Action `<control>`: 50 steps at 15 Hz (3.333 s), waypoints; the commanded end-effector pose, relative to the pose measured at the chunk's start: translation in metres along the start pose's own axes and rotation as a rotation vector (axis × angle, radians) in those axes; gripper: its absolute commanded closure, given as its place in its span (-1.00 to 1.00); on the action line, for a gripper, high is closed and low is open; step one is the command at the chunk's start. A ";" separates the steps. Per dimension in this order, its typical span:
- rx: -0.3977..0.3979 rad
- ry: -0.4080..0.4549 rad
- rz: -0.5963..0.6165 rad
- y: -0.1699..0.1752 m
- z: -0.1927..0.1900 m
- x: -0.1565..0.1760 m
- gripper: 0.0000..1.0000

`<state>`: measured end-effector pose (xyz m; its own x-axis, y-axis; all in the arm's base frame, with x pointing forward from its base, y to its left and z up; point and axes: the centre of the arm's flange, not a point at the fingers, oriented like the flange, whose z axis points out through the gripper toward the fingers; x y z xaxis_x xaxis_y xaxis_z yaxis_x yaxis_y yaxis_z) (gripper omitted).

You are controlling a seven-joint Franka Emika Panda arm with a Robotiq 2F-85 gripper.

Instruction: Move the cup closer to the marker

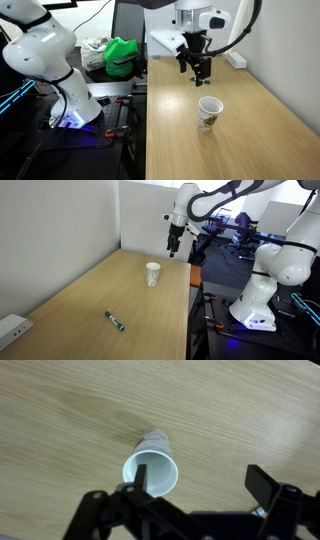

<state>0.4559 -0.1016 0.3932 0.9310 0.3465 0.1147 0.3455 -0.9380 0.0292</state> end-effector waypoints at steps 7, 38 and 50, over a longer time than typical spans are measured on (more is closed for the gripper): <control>-0.006 -0.002 -0.070 0.026 0.051 0.045 -1.00; 0.052 -0.115 -0.126 0.024 0.136 0.074 -1.00; 0.049 -0.112 -0.136 0.021 0.138 0.073 -1.00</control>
<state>0.5487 -0.0944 0.2661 0.8845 0.4665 -0.0026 0.4664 -0.8844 -0.0175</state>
